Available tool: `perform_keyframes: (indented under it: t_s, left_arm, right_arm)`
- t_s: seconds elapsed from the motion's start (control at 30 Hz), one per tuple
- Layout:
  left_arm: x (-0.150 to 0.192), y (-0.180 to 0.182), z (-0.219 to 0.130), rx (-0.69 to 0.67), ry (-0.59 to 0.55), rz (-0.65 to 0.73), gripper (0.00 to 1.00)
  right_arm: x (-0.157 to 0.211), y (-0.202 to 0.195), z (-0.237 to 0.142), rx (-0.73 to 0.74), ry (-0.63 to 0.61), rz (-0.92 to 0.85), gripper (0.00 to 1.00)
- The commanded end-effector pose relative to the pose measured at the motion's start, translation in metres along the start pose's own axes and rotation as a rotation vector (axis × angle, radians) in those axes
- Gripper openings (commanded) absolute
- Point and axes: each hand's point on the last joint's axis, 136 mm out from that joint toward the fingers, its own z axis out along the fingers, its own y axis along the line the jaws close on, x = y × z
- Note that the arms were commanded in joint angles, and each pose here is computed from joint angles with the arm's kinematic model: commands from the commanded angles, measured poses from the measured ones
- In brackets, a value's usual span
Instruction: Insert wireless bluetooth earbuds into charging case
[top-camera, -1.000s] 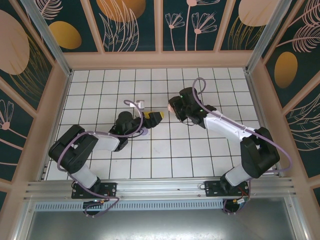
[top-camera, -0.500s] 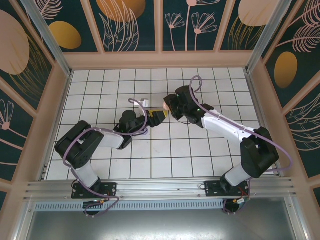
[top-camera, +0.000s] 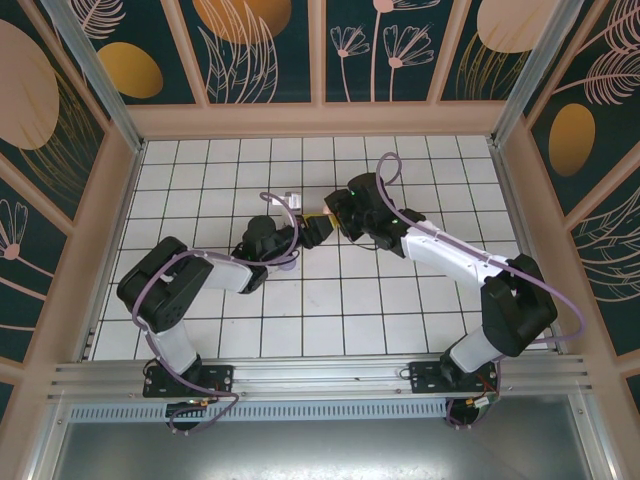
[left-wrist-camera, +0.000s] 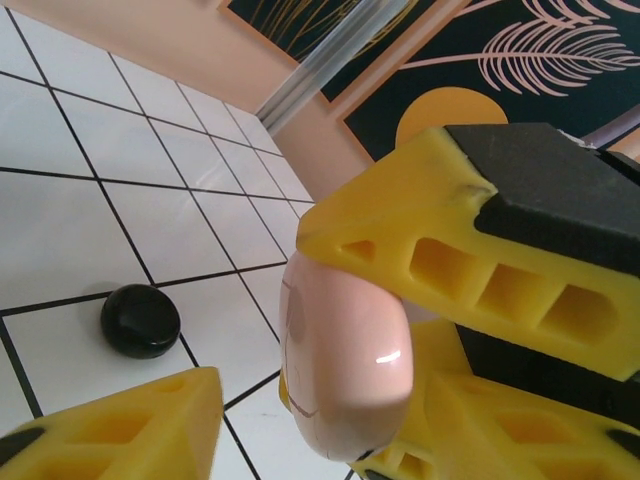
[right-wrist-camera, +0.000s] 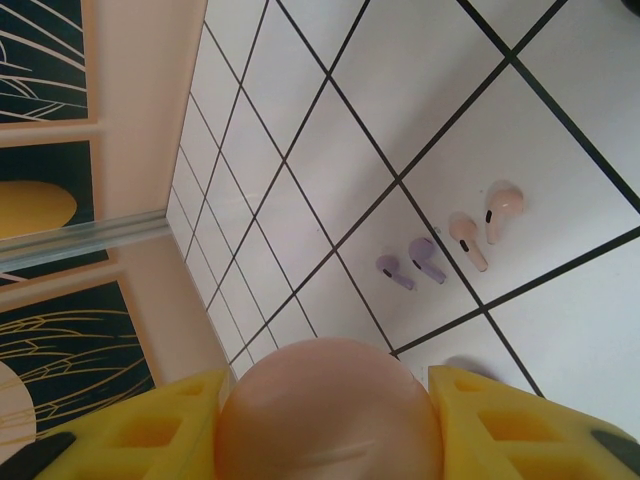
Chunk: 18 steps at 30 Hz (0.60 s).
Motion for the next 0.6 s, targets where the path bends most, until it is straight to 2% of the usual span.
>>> perform_keyframes:
  t_s: [0.0,0.1,0.3,0.43,0.57]
  left_arm:
    - [-0.0074,-0.0072,0.0044,0.028,-0.030,0.021,0.50]
    - [-0.0083,-0.0066,0.0041,0.025,-0.035,0.023,0.42]
    - [-0.0108,-0.0080,0.0052,0.032,-0.044,0.025,0.35]
    - [-0.0131,-0.0091,0.0057,0.035,-0.054,0.024,0.42]
    - [-0.0143,-0.0090,0.0065,0.036,-0.059,0.024,0.41]
  right_arm:
    - [-0.0011,0.0112,-0.0035,-0.039,-0.015,0.014,0.36]
    - [0.0001,0.0101,-0.0034,-0.039,-0.011,0.015,0.36]
    - [0.0022,0.0096,-0.0034,-0.041,-0.004,0.013,0.36]
    - [0.0037,0.0113,-0.0047,-0.046,-0.001,0.013,0.36]
    - [0.0035,0.0116,-0.0052,-0.045,-0.003,0.011,0.36]
